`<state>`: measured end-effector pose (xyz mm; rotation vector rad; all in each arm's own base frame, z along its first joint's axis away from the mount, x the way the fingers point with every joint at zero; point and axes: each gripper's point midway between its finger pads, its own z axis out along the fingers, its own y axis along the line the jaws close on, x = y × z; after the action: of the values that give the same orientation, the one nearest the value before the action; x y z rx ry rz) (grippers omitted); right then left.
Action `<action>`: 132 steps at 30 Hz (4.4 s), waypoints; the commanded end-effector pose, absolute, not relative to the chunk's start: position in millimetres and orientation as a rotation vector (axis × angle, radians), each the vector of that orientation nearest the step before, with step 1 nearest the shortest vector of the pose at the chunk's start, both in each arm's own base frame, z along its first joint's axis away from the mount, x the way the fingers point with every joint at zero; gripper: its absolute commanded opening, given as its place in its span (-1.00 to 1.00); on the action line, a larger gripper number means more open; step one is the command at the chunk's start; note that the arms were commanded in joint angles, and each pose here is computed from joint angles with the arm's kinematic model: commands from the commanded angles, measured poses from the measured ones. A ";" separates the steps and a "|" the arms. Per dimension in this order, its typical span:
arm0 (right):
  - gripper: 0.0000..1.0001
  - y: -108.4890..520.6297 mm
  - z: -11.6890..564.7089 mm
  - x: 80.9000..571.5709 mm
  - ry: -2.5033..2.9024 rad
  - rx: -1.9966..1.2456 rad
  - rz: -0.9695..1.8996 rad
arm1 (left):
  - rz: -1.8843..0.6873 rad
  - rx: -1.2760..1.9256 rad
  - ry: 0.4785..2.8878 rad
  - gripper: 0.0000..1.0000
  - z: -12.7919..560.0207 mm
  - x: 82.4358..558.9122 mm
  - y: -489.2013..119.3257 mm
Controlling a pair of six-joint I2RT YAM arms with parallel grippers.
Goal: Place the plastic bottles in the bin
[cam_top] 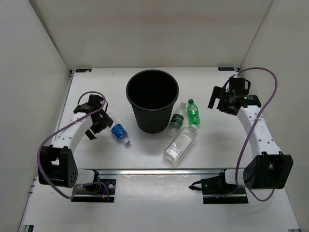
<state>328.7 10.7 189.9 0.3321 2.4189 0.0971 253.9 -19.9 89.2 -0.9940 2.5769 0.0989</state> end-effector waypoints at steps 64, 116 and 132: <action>0.98 63.2 157.1 371.9 2.343 0.211 0.391 | -0.285 -0.243 1.521 -0.15 479.7 412.8 -169.7; -0.62 185.4 382.5 441.6 1.916 -0.206 0.307 | -0.150 -0.725 2.426 0.97 119.4 305.1 -38.2; 0.98 283.5 380.7 406.7 1.897 -0.455 0.510 | -0.082 -0.616 2.430 0.97 129.1 288.1 -41.7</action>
<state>410.3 290.6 348.8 -0.4700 1.9838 0.5018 289.7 -41.9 119.3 -0.6485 2.4542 -0.0972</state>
